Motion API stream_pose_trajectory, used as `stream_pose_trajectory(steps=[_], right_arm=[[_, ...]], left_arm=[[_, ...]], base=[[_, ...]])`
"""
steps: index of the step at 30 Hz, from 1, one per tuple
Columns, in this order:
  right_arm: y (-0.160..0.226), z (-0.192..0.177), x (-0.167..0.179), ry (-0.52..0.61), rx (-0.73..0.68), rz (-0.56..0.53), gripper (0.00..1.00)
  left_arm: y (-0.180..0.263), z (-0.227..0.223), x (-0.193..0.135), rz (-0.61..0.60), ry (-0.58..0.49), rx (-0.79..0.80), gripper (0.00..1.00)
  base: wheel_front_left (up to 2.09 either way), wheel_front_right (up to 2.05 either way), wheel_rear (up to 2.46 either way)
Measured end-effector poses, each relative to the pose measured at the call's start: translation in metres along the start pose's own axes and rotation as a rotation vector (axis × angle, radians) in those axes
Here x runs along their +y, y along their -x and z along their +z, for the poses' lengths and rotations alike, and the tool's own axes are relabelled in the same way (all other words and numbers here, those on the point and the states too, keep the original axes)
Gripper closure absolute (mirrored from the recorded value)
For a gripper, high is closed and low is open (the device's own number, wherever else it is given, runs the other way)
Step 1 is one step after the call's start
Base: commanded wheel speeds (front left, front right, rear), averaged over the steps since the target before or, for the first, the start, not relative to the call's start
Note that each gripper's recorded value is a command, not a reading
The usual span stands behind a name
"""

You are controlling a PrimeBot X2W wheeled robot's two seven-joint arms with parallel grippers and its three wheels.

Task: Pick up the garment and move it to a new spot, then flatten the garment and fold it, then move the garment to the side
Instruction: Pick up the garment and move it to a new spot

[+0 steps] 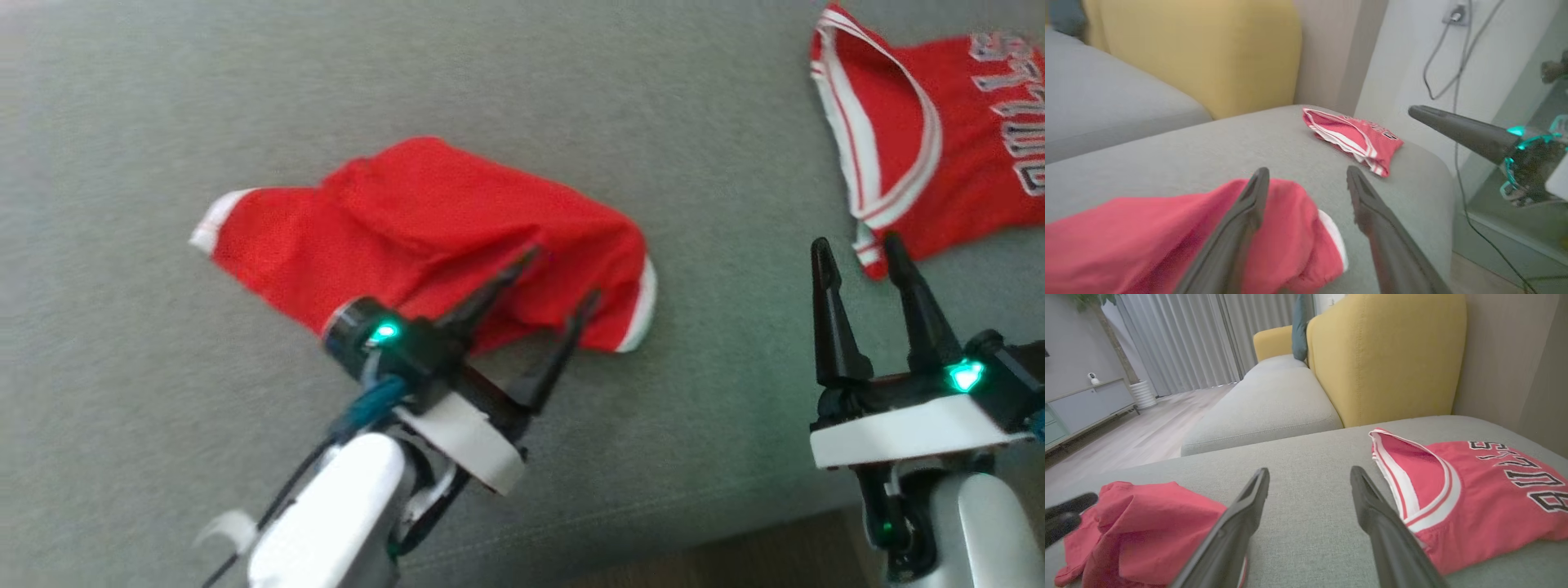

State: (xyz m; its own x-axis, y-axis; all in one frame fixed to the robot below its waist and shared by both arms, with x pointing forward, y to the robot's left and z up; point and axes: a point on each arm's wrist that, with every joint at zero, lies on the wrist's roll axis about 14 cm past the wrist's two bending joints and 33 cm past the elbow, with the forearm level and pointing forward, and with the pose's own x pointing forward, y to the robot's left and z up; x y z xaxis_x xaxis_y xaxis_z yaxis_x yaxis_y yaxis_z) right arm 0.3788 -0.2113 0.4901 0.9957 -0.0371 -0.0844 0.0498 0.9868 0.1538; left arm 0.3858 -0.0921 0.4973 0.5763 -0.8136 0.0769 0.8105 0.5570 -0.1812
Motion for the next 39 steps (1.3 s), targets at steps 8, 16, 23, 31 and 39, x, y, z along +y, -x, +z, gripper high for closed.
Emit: stream_pose_trajectory(steps=[8,16,23,31,39], right_arm=[[-0.009,0.008,0.029,0.015,-0.011,0.092,0.00],[-0.011,0.017,0.049,0.024,-0.027,0.153,0.00],[-0.003,0.016,0.056,0.025,-0.017,0.173,0.00],[0.011,0.017,0.053,0.041,-0.007,0.167,0.00],[0.030,0.016,0.049,0.062,0.007,0.155,0.00]], left_arm=[[0.054,0.046,0.076,0.353,-0.090,-0.137,0.00],[0.136,0.061,0.131,0.686,-0.150,-0.146,0.00],[0.186,0.062,0.143,0.831,-0.162,-0.138,0.00],[0.213,0.064,0.135,0.872,-0.162,-0.145,0.00],[0.226,0.061,0.120,0.872,-0.186,-0.134,0.00]], base=[[0.00,0.00,0.00],[0.00,0.00,0.00],[0.00,0.00,0.00],[0.00,0.00,0.00],[0.00,0.00,0.00]])
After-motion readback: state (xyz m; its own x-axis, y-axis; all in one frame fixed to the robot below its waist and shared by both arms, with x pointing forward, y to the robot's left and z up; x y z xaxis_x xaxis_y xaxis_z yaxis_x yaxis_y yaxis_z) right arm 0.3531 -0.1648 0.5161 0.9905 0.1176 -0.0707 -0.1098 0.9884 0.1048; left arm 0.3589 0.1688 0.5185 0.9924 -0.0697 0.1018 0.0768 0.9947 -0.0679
